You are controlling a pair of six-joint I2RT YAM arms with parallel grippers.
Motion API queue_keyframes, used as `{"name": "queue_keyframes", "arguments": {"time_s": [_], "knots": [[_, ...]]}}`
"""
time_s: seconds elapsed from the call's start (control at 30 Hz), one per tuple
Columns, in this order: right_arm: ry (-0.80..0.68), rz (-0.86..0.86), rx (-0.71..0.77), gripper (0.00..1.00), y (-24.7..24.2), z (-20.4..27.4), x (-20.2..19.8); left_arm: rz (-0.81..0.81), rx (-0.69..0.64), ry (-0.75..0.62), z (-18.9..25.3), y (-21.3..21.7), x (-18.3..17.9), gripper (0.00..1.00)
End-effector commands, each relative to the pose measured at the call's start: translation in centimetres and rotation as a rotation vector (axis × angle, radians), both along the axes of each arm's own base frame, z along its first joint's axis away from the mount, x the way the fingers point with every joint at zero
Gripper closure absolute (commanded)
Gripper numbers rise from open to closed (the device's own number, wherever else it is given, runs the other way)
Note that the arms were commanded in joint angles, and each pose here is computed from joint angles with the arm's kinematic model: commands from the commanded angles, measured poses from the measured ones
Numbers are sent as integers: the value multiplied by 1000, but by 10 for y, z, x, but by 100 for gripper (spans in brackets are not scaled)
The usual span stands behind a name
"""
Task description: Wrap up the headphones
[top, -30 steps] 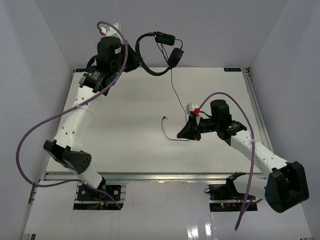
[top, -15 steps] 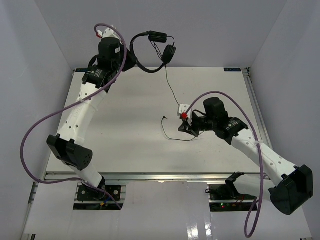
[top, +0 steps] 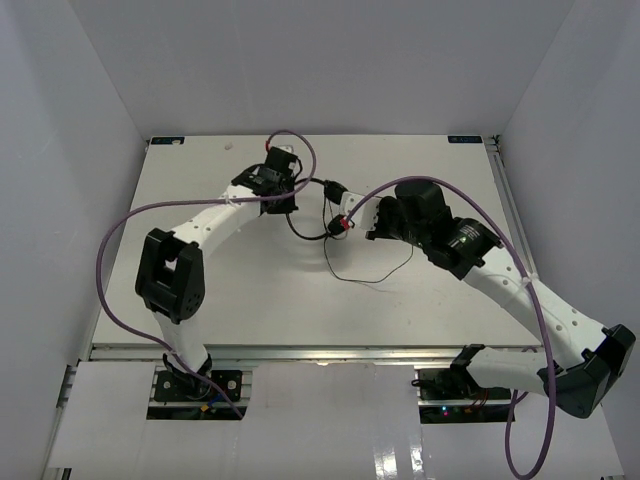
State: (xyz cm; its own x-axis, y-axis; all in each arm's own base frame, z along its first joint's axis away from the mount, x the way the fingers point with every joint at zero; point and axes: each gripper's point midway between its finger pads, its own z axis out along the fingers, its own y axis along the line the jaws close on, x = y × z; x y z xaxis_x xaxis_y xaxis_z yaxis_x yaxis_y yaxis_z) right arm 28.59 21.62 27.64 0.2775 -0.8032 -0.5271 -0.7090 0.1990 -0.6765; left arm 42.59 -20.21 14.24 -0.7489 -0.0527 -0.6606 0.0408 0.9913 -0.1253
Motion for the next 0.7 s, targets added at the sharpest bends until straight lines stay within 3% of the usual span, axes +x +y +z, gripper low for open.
{"name": "queue_keyframes", "arguments": {"time_s": [0.0, 0.3, 0.67], "knots": [[-137, -76, -45, 92, -7, 27, 23, -180, 12, -79, 14, -49, -35, 100], [-119, -136, 46, 92, -12, 8, 33, -326, -144, -41, 5, -76, -108, 100], [131, -99, 300, 92, -17, -21, 41, -524, -376, -135, 63, -99, -160, 100]]}}
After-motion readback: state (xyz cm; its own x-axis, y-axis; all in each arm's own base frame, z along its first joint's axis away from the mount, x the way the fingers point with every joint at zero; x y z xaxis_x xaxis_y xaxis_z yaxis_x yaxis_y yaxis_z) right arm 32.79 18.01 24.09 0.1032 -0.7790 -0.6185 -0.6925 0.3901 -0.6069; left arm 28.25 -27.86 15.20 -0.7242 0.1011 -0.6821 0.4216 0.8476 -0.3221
